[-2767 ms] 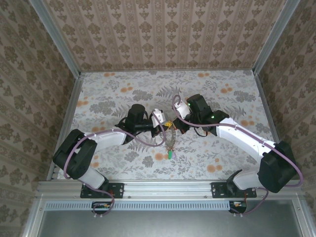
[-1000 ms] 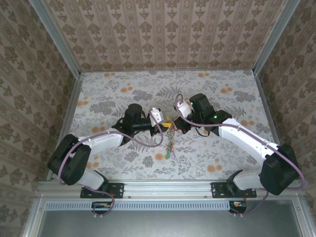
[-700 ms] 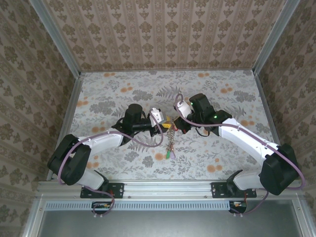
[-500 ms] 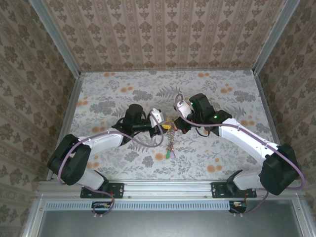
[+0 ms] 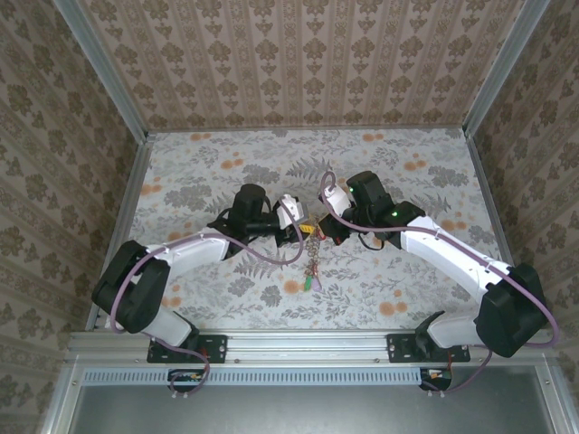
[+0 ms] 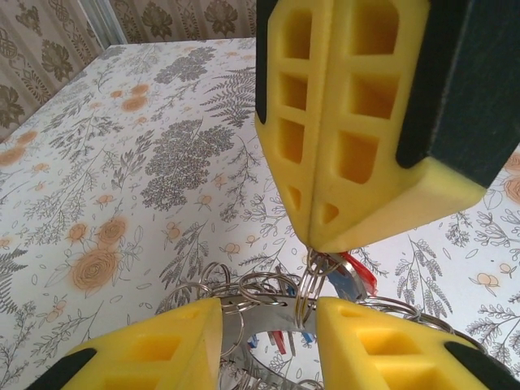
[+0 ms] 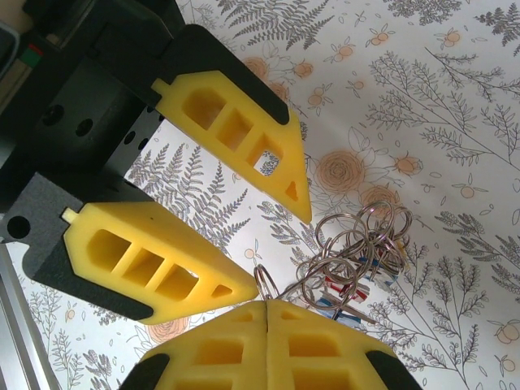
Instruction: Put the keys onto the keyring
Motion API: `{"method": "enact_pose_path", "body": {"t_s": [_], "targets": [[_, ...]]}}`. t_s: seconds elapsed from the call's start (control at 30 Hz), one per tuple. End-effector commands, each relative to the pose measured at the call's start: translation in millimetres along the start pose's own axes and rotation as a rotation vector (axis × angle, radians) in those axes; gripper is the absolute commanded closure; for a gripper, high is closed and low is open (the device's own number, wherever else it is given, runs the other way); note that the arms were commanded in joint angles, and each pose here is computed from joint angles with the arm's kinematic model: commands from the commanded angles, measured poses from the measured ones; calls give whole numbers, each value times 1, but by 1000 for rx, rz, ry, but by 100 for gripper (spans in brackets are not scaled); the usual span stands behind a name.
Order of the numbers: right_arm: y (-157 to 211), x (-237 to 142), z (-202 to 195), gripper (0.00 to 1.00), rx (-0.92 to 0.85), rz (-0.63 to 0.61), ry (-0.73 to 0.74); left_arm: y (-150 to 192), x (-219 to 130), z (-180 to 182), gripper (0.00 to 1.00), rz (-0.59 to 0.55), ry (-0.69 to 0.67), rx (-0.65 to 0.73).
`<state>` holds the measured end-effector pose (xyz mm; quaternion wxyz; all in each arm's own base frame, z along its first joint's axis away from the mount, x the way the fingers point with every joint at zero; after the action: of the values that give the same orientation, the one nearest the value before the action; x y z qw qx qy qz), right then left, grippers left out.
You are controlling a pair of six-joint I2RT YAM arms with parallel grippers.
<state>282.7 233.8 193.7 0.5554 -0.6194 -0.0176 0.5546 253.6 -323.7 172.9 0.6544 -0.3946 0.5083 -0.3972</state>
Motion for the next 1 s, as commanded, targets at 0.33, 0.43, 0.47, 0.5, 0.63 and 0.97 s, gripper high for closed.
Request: {"method": "enact_pose_path", "body": {"t_s": [0.33, 0.43, 0.47, 0.5, 0.63, 0.97], "targets": [[-21, -9, 6, 100, -32, -60, -17, -3, 5, -1, 70, 2, 66, 20], [-21, -9, 6, 100, -33, -61, -18, -3, 5, -1, 71, -1, 70, 18], [-22, -10, 6, 100, -33, -62, -18, -3, 5, -1, 72, -1, 72, 17], [-22, -10, 6, 100, -34, -64, -18, -5, 5, -1, 74, -5, 71, 18], [-21, -9, 6, 100, -34, -60, -18, -7, 5, -1, 79, -13, 73, 16], [-21, -10, 4, 100, -32, -65, -4, -10, 5, -1, 95, -25, 77, 21]]}}
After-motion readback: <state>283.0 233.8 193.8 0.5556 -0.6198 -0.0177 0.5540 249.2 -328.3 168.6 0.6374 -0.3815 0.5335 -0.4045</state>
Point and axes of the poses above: each hand's point on the last joint's axis, 136 mm out from that joint toward the fingers, its own x axis out along the fingers, its own z axis along the line the jaws close on, y = z × x, the point moved 2 cm from there along -x, back along the fingers, and after that the axes turned 2 degrees about x, right-handed, at the moved point
